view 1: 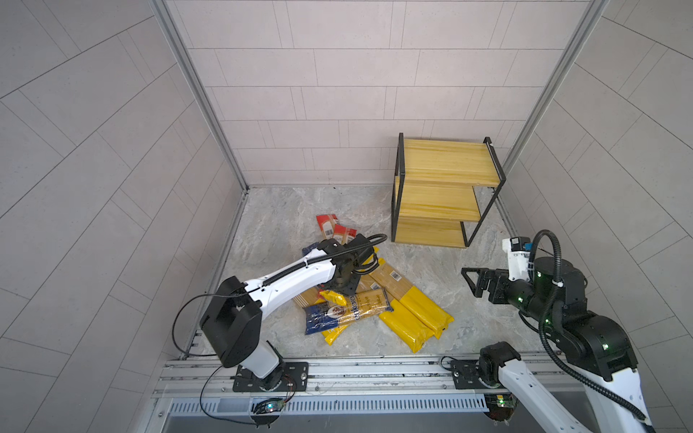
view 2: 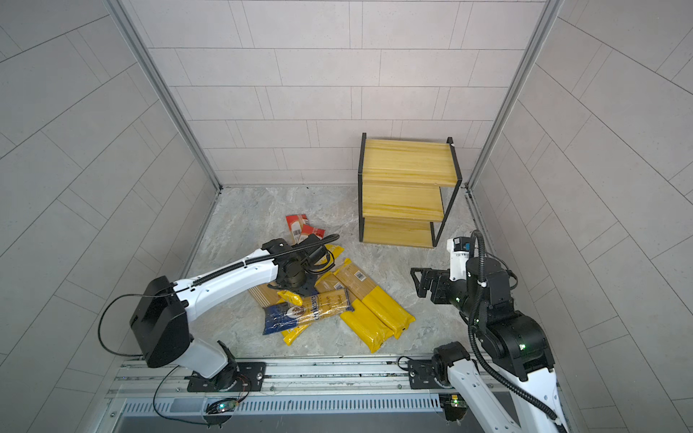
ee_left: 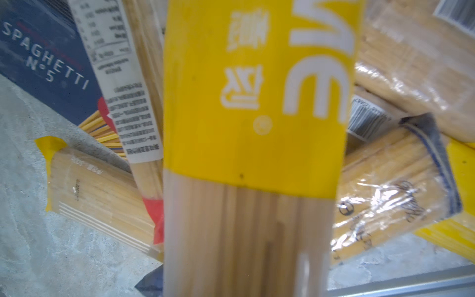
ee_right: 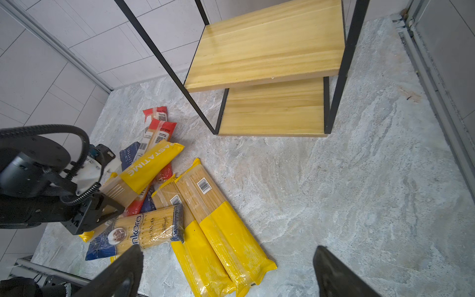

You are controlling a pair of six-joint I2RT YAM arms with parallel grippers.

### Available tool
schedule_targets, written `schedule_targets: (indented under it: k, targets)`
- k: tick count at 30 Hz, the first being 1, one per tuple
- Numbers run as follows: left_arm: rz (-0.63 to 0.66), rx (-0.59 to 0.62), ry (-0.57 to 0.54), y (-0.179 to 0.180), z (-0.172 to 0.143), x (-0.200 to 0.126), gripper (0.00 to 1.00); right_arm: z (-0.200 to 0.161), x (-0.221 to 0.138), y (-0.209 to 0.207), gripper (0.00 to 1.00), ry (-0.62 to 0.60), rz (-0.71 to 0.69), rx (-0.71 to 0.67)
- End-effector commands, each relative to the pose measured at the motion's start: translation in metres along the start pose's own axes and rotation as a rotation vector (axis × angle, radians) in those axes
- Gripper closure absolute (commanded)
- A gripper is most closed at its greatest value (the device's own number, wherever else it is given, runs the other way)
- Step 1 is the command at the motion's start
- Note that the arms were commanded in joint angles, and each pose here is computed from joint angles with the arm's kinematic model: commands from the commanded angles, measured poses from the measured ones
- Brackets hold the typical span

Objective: Arrange pasta packages on shelves
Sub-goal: Pick up the pasta bag from the pasta bags.

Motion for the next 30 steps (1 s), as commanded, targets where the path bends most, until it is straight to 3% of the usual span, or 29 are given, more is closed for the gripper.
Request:
schedule_targets:
  k: [1,13,22,30]
  targets:
    - [-0.041,-0.058,-0.197,0.01,0.023,-0.058,1.0,0.0,-0.004,0.003,0.01,-0.003,0.02,0.008]
    - [-0.083,-0.169,-0.515,0.041,0.016,-0.173,1.0,-0.003,-0.007,0.002,0.01,-0.015,0.026,0.025]
    - [-0.117,-0.179,-0.588,0.043,0.025,-0.215,1.0,0.0,-0.01,0.005,0.01,-0.037,0.047,0.043]
    - [-0.218,-0.155,-0.7,0.03,0.06,-0.264,1.0,0.007,-0.016,0.005,0.01,-0.069,0.038,0.042]
Point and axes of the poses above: each gripper's point midway between its finger pads, its own x axis out along the fingers, its own y axis along the line the jaws close on, z = x × y, the point moved 4 cm from there along -x, back along the fingers, and after that the axes turned 5 degrees about x, right-handed, at the moved point
